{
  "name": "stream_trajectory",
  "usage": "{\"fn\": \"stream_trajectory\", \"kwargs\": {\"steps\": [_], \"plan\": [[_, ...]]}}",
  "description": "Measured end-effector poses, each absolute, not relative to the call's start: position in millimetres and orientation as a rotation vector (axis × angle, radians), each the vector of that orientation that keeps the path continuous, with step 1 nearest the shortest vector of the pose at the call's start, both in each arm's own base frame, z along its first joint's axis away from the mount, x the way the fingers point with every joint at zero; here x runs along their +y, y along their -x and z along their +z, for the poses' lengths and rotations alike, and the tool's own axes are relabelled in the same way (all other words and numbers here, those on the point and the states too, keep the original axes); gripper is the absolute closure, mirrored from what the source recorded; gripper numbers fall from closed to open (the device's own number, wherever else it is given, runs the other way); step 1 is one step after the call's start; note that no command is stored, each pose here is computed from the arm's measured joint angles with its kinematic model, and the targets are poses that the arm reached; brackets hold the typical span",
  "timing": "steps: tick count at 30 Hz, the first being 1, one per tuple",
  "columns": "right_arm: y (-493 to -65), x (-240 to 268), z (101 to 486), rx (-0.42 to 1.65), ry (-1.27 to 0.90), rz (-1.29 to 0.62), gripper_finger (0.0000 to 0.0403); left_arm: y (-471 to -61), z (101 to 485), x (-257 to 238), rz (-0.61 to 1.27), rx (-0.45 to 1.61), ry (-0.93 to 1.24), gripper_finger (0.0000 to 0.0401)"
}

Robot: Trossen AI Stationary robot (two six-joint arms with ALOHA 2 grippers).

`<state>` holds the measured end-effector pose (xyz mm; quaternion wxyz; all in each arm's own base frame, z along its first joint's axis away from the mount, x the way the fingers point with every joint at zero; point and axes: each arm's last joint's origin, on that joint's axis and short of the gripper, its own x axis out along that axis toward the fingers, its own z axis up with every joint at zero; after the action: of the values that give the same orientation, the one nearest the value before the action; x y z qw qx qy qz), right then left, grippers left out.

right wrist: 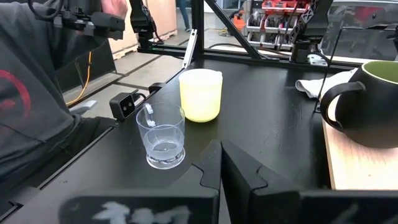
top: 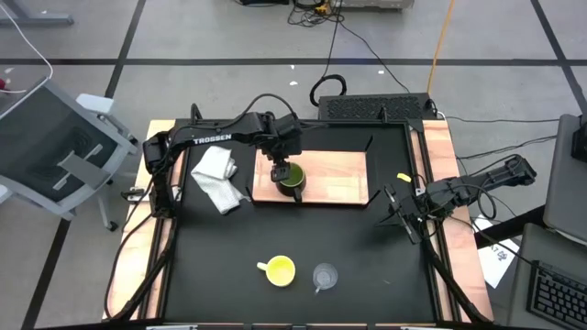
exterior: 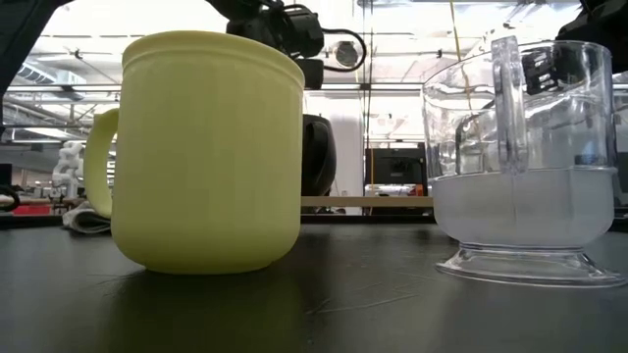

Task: Stack small to large cups/mugs on shelf
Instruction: Put the black mug on the shelf

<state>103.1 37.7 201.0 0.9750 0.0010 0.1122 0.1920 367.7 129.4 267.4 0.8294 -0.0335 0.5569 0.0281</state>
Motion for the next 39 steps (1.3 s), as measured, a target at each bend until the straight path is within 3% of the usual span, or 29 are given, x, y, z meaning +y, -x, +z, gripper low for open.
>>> {"fn": "stream_trajectory", "kwargs": {"steps": [14,31,39], "plan": [[-103.1,37.7,201.0,0.226,-0.002,0.387,0.0403,-368.4,267.6,130.1,0.029,1.176,0.003,0.0386],[-105.6,38.6,185.7,0.215,-0.023,0.385,0.0403,-376.4,268.6,108.5,-0.04,1.197,-0.275,0.0388],[-106.0,38.7,187.6,0.194,-0.026,0.386,0.0403,-377.6,268.8,104.8,-0.026,1.205,-0.299,0.0387]]}}
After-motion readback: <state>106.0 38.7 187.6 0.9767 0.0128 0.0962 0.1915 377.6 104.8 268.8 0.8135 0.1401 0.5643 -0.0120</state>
